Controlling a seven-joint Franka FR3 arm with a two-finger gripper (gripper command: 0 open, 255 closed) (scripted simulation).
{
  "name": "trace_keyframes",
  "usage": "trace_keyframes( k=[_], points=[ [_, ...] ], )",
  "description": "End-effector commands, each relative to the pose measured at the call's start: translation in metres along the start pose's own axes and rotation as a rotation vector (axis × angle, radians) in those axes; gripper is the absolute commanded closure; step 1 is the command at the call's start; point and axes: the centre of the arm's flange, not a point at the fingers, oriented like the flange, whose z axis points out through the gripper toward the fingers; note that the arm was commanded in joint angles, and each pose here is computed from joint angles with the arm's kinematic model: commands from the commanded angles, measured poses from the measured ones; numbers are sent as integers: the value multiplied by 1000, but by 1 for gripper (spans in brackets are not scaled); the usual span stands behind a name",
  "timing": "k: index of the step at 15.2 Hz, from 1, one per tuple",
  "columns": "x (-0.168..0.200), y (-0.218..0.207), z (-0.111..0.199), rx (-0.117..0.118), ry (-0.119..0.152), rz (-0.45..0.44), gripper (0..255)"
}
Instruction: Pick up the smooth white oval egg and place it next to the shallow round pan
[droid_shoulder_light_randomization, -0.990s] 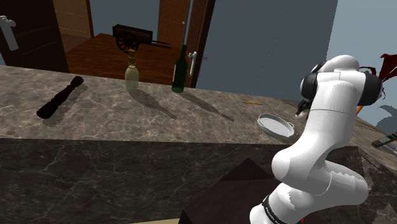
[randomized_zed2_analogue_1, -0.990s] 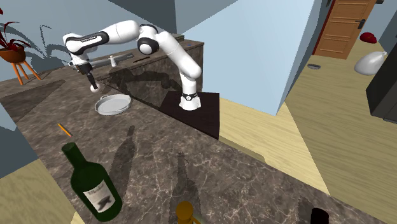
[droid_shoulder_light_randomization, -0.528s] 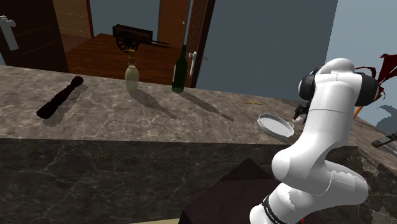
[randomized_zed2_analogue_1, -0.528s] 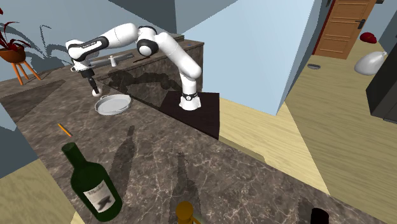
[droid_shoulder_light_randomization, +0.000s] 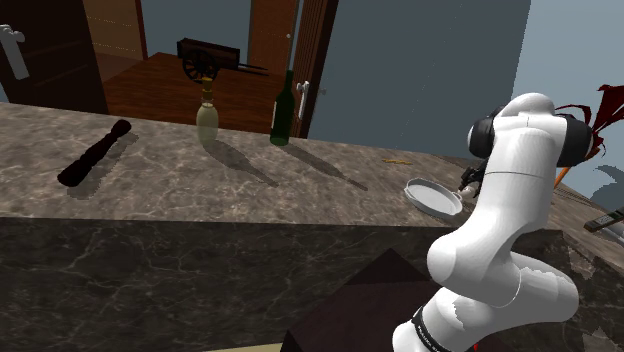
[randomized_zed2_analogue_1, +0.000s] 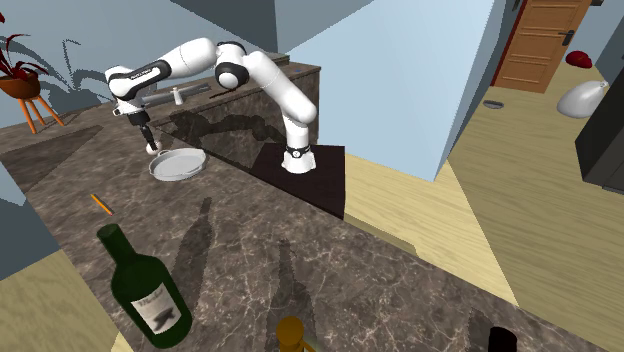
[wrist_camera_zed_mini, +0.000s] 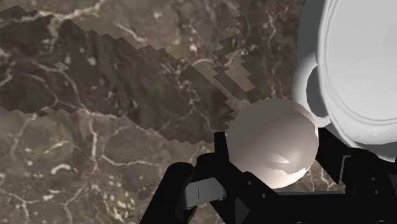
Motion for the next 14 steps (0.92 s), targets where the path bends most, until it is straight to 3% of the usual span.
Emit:
trace_keyframes(
  k=[1,2,7,11,14],
  points=[
    [0,0,0,0,0,0,255],
    [0,0,0,0,0,0,0],
    [0,0,0,0,0,0,0],
    [0,0,-50,0,0,0,0],
    [0,0,-50,0,0,0,0]
  ],
)
